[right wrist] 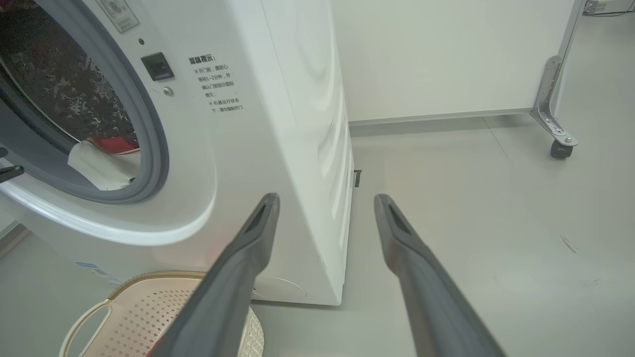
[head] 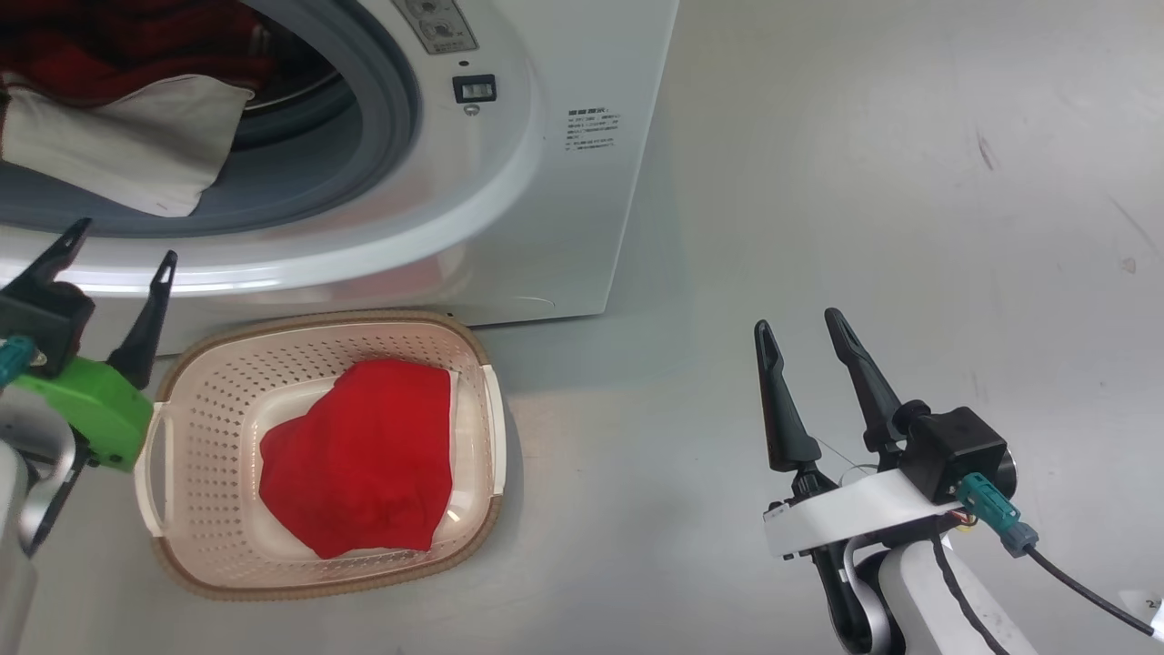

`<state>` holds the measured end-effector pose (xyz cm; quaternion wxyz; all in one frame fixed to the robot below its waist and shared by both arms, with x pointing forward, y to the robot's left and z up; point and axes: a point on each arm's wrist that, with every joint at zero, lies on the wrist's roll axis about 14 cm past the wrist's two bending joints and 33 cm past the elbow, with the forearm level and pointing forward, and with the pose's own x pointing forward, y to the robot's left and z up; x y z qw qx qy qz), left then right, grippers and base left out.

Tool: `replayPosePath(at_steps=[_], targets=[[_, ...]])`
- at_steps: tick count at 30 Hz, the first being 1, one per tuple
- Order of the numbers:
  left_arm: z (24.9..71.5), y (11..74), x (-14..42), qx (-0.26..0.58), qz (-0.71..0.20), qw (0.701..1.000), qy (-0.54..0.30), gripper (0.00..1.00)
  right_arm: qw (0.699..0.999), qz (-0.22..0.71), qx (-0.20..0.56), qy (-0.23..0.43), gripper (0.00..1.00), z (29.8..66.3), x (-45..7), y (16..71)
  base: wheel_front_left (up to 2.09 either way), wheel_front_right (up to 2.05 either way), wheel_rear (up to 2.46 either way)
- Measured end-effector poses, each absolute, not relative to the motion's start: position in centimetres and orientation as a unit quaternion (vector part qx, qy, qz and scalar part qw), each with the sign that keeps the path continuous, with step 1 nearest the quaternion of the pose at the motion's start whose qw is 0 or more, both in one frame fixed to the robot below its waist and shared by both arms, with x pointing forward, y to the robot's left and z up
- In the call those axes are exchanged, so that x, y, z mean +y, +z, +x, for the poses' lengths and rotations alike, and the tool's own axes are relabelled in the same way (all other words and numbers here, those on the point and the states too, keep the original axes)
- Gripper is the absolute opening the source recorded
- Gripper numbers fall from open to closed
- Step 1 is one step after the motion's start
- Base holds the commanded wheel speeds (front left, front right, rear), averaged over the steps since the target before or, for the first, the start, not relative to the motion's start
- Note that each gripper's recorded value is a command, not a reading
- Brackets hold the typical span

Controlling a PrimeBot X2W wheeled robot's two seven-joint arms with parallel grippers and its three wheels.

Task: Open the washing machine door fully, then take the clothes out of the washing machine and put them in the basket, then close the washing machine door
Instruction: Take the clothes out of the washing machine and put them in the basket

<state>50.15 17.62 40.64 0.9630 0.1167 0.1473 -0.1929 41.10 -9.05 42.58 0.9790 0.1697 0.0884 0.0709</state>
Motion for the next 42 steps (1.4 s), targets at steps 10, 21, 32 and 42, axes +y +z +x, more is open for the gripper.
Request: replayPosePath(at_steps=[10,21,32,42], targets=[[54.3,38.5,17.9,0.195,0.18,0.942,-0.204,1.0,0.979,0.176,0.096,0.047,1.0,41.6,-10.1,41.9,0.0,0.0,0.0],[57.9,35.5,17.9,0.257,0.266,0.903,-0.221,1.0,0.977,0.181,0.113,0.019,1.0,41.9,-11.5,40.5,0.0,0.0,0.0],[60.0,33.3,17.2,0.292,0.309,0.875,-0.233,1.0,0.976,0.179,0.125,0.009,1.0,42.2,-12.0,39.4,0.0,0.0,0.0],[61.5,31.2,18.9,0.348,0.309,0.861,-0.203,1.0,0.976,0.173,0.133,0.004,1.0,42.4,-12.4,38.6,0.0,0.0,0.0]])
